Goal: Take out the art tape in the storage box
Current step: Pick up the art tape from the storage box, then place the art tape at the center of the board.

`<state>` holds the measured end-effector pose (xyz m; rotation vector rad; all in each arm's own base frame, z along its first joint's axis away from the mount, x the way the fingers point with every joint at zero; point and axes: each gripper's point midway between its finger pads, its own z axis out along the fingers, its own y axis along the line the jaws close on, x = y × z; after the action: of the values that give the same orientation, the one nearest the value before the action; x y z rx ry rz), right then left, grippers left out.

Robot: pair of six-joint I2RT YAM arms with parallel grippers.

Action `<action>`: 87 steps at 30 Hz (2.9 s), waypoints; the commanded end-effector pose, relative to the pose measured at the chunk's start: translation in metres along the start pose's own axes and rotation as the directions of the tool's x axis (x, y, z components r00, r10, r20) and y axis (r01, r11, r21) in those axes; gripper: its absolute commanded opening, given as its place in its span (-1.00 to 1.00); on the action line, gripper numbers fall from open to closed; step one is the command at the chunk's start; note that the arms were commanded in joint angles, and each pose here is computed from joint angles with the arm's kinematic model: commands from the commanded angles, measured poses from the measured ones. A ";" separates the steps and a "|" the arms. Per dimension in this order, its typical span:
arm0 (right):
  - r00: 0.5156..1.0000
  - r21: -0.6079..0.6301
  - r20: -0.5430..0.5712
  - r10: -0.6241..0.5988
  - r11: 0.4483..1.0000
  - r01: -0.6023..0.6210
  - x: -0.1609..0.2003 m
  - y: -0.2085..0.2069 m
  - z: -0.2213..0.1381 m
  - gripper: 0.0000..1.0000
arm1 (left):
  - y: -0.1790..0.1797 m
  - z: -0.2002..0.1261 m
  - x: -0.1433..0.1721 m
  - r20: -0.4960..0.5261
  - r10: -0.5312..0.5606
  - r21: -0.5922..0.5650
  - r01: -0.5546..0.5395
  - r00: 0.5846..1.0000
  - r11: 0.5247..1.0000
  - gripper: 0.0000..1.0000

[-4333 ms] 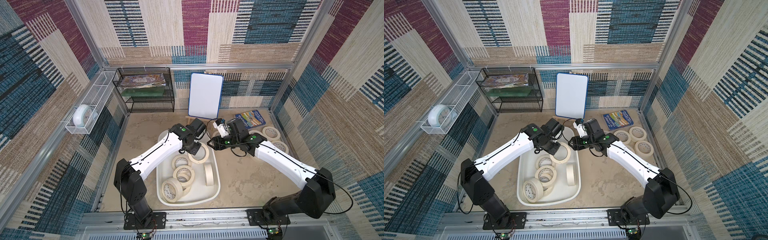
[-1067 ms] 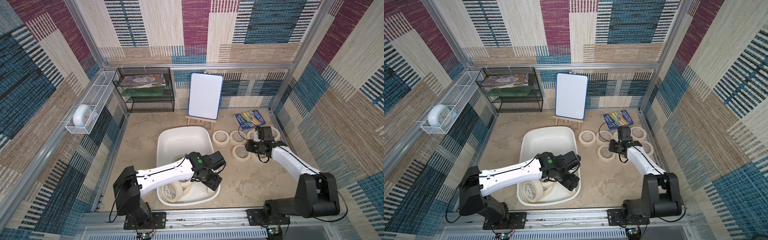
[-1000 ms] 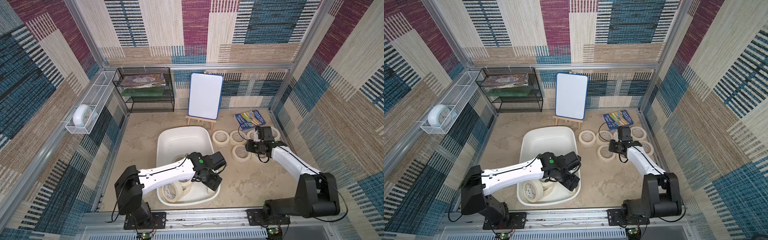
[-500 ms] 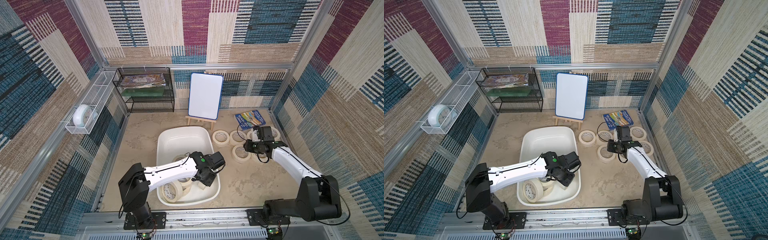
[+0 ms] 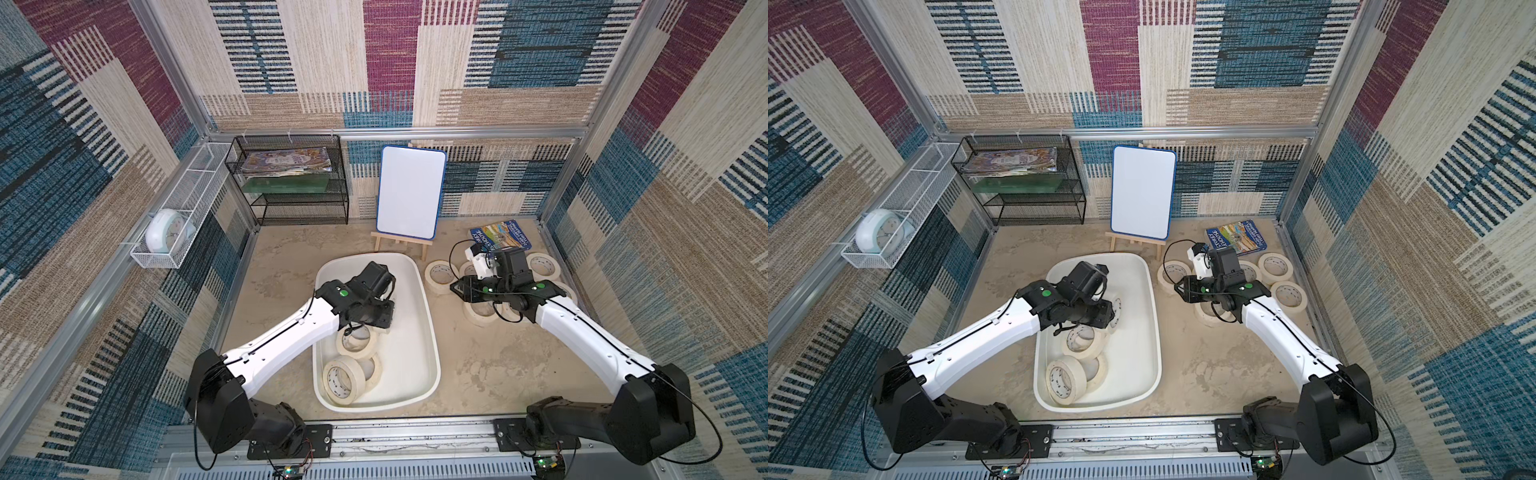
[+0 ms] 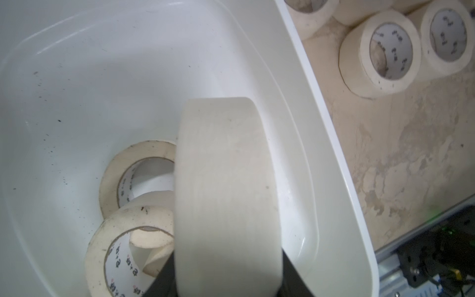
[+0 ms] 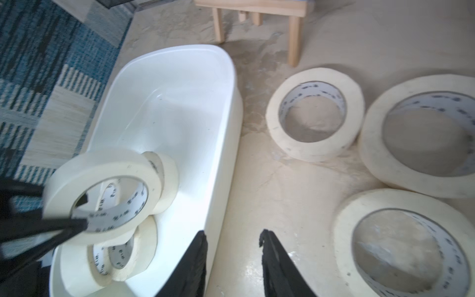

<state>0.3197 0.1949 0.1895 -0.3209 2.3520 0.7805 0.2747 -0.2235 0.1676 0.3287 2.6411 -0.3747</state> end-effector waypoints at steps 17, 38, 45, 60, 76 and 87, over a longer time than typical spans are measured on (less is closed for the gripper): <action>0.996 -0.336 0.011 -0.091 0.938 0.089 -0.018 0.095 0.052 0.02 | -0.038 -0.035 -0.061 0.206 -0.226 0.461 0.110 0.952 0.881 -1.00; 0.996 -0.328 -0.005 -0.092 0.941 0.085 -0.025 0.096 0.073 -1.00 | -0.044 -0.034 -0.063 0.205 -0.223 0.506 0.092 0.953 0.858 -1.00; 0.993 -0.207 0.008 -0.120 0.971 0.119 -0.037 0.082 0.059 -1.00 | -0.029 -0.042 -0.060 0.243 -0.142 0.394 0.037 0.960 0.918 0.24; 0.991 0.473 -0.135 0.007 0.879 0.059 0.002 -0.068 -0.022 -1.00 | 0.064 -0.041 -0.009 0.179 -0.143 0.061 0.134 0.973 0.989 0.94; 0.936 0.517 -0.349 0.045 0.842 0.152 0.038 -0.101 0.035 -1.00 | 0.121 -0.018 0.046 0.051 -0.202 -0.197 0.208 0.978 0.958 0.61; 0.908 0.478 -0.418 0.033 0.858 0.189 0.055 -0.099 0.071 -1.00 | 0.123 -0.010 0.047 0.030 -0.198 -0.209 0.200 0.980 0.957 0.58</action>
<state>0.3468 0.1538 0.0704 -0.3667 2.8198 -0.0012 0.2635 -0.0999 0.1309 -0.0125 2.6835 -0.1755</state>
